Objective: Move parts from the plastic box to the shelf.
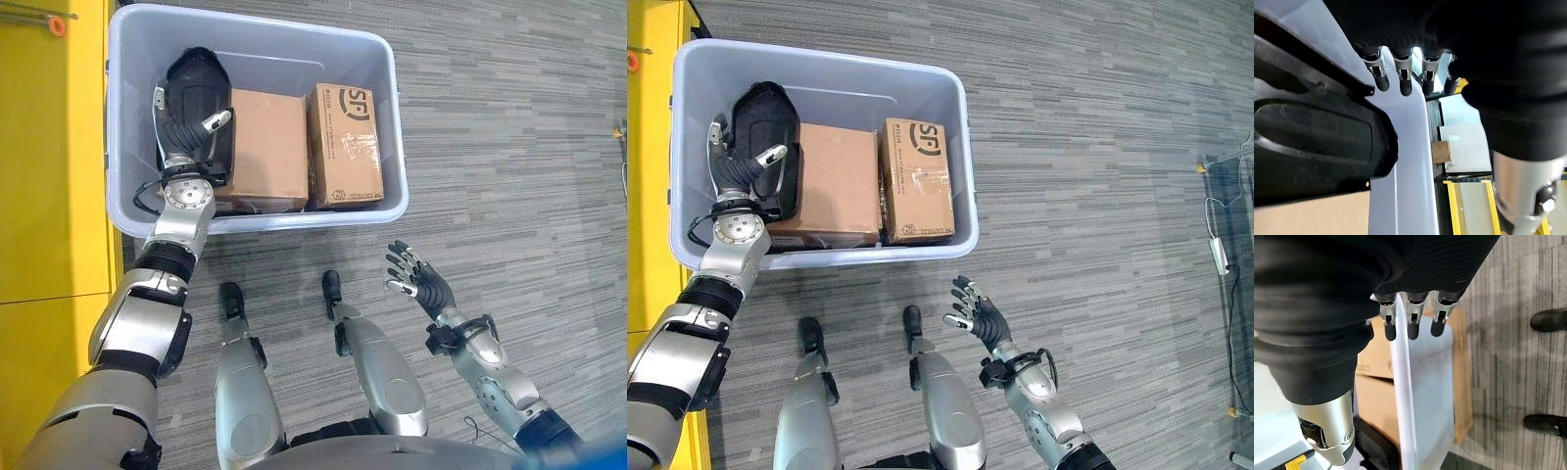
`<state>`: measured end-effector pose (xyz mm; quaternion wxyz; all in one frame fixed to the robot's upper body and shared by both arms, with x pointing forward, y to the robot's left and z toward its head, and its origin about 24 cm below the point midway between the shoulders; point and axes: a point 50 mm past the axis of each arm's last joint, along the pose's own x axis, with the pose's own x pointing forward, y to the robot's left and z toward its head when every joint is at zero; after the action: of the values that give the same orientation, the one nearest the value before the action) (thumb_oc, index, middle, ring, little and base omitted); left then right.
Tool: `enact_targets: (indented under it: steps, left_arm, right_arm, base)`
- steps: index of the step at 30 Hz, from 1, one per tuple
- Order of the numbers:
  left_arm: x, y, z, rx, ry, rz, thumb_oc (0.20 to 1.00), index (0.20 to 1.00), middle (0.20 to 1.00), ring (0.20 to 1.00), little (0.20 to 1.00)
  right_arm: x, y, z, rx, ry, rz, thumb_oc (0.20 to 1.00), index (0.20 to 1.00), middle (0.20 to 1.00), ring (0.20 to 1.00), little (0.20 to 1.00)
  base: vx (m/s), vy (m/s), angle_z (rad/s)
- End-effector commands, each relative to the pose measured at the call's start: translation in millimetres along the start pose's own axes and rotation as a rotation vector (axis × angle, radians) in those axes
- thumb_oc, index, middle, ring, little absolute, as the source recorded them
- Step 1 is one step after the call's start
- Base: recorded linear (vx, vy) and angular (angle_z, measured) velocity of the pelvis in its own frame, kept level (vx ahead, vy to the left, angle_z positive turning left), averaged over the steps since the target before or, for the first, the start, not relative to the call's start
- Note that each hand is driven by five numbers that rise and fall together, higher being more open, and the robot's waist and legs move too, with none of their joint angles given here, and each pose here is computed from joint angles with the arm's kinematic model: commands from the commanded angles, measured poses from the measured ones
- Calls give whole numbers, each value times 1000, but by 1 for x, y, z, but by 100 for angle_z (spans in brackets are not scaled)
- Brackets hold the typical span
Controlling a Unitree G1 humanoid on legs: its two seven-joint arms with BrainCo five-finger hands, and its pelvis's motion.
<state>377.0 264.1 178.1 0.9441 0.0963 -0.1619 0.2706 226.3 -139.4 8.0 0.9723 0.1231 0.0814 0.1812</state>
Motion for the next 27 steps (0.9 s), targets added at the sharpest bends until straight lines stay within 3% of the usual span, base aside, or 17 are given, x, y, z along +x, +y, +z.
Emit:
enact_targets:
  steps: [1, 10, 27]
  left_arm:
    - [10, 15, 33, 2, -178, 39, 1000, 1000, 1000, 1000, 1000]
    - [6, 16, 50, 55, -290, 30, 1000, 1000, 1000, 1000, 1000]
    - [18, 42, 24, 217, -165, 94, 1000, 1000, 1000, 1000, 1000]
  right_arm:
    - [-10, 2, 17, 21, -107, 23, 1000, 1000, 1000, 1000, 1000]
    - [-14, -2, 19, 17, -122, 6, 1000, 1000, 1000, 1000, 1000]
    - [-18, -4, 23, -6, -119, 31, 1000, 1000, 1000, 1000, 1000]
  base:
    - [-2, -3, 3]
    - [-2, 1, 4]
    - [12, 4, 0]
